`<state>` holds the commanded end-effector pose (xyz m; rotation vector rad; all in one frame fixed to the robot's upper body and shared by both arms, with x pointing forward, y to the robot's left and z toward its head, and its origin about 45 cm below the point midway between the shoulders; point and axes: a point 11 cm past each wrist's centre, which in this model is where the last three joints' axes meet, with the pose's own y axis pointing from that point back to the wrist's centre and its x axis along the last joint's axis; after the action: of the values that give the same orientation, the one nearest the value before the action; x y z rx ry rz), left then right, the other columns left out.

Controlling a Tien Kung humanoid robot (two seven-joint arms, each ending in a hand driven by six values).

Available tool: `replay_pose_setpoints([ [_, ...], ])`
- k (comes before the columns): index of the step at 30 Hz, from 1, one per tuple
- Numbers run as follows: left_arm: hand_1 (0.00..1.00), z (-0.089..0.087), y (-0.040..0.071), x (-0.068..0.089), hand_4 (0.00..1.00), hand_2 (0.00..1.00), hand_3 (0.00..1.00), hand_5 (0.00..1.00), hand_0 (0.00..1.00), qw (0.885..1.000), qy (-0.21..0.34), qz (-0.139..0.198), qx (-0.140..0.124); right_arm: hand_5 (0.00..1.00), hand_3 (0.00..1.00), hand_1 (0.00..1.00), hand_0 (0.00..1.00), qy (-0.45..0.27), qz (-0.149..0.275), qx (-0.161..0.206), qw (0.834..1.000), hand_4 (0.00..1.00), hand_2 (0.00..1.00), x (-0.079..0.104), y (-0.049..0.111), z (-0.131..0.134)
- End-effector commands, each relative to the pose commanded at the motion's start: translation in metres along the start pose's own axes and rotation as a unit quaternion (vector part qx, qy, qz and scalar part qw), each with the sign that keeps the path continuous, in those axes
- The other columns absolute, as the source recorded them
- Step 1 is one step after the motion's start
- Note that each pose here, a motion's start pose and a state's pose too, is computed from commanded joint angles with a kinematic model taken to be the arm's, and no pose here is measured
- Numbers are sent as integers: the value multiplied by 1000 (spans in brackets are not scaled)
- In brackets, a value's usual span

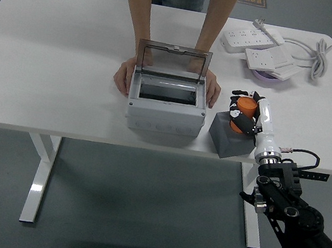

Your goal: Fetch the battery,place it into the box,close the lid of the box

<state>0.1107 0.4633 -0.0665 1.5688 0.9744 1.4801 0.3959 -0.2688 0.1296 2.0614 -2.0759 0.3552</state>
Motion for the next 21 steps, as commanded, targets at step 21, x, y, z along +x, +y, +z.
replay_pose_setpoints([
  [21, 743, 0, 0, 0, 338, 588, 497, 2, 683, 1000, -1, 0, 1, 97, 536, 482, 353, -6, 13, 22, 1000, 421, 526, 4, -9, -18],
])
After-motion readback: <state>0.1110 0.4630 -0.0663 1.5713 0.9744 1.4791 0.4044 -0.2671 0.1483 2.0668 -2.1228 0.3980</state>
